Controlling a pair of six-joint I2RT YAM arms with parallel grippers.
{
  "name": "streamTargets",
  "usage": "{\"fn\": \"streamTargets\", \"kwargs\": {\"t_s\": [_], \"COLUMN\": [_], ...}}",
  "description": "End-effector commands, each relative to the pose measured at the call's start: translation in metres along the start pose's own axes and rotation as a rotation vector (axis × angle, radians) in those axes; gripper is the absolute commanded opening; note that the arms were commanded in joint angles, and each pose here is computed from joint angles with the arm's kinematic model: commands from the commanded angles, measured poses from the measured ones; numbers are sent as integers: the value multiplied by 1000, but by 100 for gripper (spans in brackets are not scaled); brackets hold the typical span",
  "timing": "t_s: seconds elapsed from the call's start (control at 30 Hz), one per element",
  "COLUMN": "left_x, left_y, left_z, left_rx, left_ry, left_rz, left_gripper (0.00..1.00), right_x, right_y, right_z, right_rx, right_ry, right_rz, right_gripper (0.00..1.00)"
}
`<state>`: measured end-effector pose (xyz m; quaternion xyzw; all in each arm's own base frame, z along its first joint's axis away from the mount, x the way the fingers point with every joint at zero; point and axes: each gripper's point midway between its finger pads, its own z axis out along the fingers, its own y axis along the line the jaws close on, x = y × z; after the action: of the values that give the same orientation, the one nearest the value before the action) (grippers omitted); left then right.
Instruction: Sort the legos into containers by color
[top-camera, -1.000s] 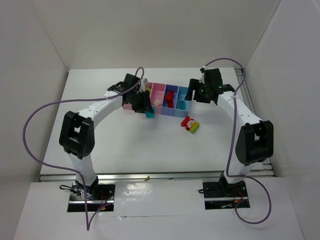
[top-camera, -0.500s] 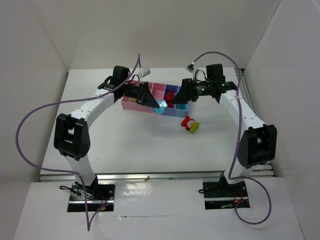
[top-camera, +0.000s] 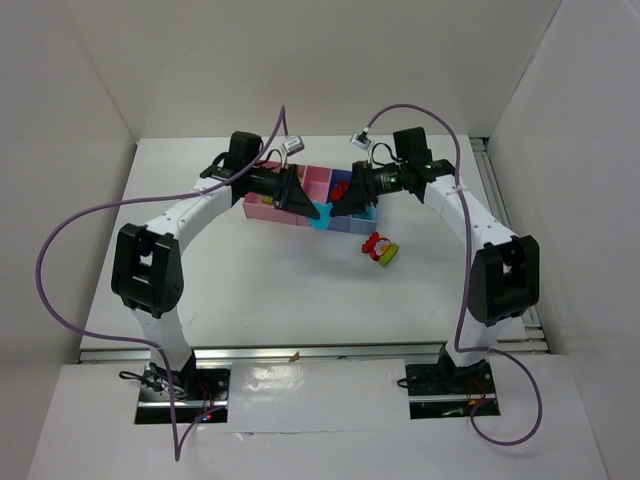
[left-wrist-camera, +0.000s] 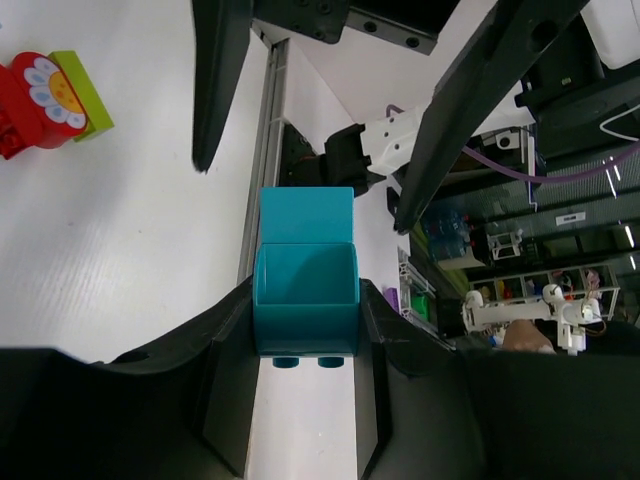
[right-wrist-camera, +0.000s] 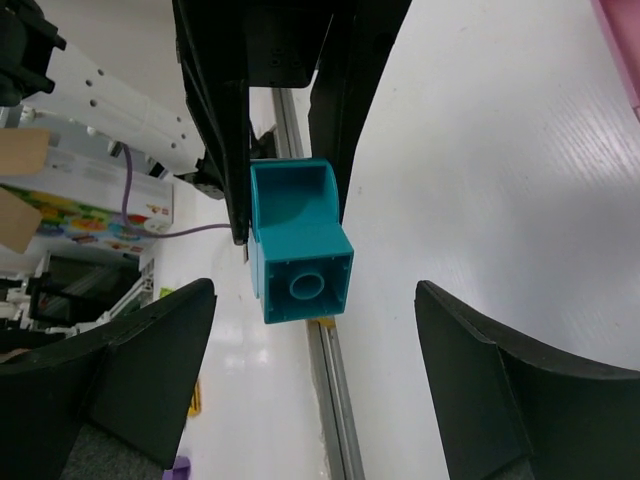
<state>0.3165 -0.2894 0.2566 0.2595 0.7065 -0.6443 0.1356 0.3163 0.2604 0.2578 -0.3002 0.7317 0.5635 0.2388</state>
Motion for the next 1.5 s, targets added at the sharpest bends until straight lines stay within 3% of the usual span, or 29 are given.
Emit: {"fn": "streamTargets", "kwargs": {"t_s": [0.0,0.03,0.07,0.17,0.2,0.3,0.37,0.5,0.63,0.77,0.87,1.03,1.2,1.33,1.47], "left_x": [-11,-12,-12,-10,-9,-9,-10,-12,-6,-1,-1,-17,-44,-49,-58], "left_y": [-21,-21,-21,-19,-18,-17,-17,-11,2,19,31,49,66,83,84], "left_z": [0,0,0,0,0,1,1,-3,-17,-28,-28,-32,-35,-30,-17], "left_rx": [70,70,70,70,70,72,73,44,22,-29,-93,-242,-460,-535,-562], "left_ry": [8,7,7,8,8,5,3,-12,-44,-80,-111,-178,-243,-259,-270], "left_rz": [129,138,138,129,129,115,127,110,66,8,-22,-78,-98,-175,-166], "left_gripper": [0,0,0,0,0,0,0,0,0,0,0,0,0,0,0], "right_x": [-9,-8,-9,-13,-12,-10,-10,-14,-12,-15,-18,-23,-27,-37,-39], "right_y": [18,14,14,17,16,15,14,-30,-84,-116,-146,-179,-207,-222,-230], "right_z": [5,7,7,8,9,9,9,-6,-52,-78,-92,-105,-107,-103,-92], "right_rx": [-60,-60,-60,-88,-88,-88,-81,159,383,607,846,1091,1179,1179,1158], "right_ry": [6,10,5,-6,-7,-7,-8,-62,-225,-323,-352,-365,-370,-371,-343], "right_rz": [-59,-48,-50,-51,-36,-28,-28,63,244,301,330,370,382,370,352], "right_gripper": [87,85,73,56,44,29,14,2,2,4,4,5,10,18,35]}}
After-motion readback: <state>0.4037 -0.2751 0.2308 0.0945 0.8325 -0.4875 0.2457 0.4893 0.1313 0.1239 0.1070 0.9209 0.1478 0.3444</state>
